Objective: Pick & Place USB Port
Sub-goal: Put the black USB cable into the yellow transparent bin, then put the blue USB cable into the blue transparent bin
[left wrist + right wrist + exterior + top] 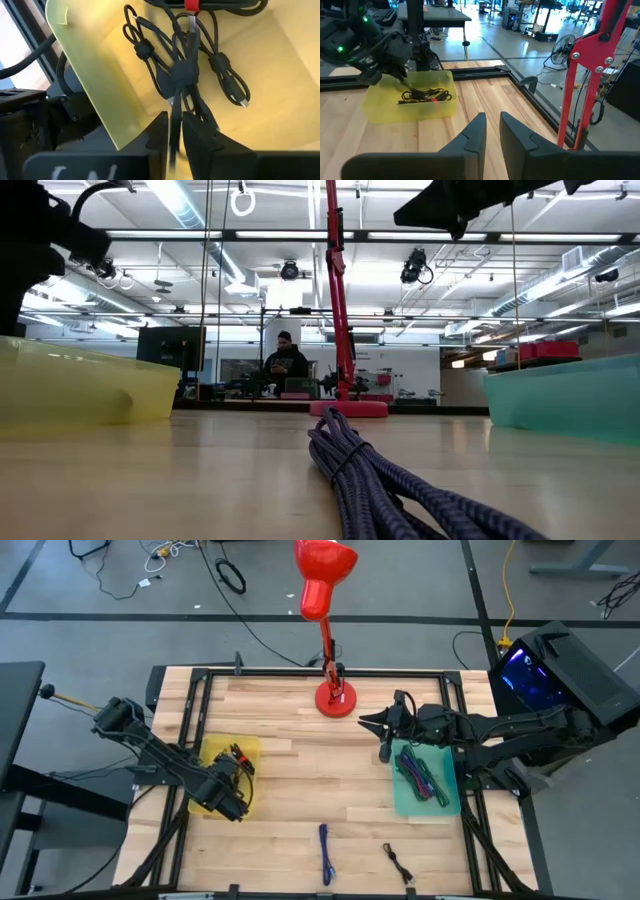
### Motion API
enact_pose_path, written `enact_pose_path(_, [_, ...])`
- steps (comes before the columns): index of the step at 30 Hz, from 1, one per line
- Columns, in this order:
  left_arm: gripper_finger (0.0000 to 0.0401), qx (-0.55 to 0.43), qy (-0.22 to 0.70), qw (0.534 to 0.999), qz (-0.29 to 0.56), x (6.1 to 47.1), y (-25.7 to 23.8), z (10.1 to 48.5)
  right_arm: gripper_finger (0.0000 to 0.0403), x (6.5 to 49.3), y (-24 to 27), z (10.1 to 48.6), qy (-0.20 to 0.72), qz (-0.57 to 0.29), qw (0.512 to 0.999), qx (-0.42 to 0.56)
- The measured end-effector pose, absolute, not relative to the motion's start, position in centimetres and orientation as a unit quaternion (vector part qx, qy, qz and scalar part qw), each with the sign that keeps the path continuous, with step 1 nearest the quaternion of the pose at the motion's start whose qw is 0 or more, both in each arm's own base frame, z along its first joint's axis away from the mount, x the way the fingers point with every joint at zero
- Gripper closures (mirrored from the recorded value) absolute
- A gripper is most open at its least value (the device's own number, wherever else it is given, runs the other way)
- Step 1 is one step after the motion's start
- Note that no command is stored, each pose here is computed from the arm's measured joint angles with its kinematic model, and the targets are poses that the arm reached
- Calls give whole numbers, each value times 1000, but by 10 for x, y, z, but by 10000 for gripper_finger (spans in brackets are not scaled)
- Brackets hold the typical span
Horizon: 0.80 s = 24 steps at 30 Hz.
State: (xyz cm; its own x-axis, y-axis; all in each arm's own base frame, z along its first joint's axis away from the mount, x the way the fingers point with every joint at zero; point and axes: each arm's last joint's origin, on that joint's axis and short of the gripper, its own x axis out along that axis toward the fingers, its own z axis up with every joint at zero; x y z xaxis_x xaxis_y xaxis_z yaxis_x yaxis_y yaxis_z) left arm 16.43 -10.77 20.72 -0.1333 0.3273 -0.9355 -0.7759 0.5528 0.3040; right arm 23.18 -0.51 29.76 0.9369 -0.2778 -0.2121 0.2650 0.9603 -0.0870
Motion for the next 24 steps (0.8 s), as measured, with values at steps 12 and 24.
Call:
enact_pose_path(12, [254,-131,564,707,407,173,-109,211,347,237,-1,292,114,-77,987,82])
enact_pose_path(24, [236,-73,281,910,298,222,-145,268,347,269,9,256,174,-60,973,140])
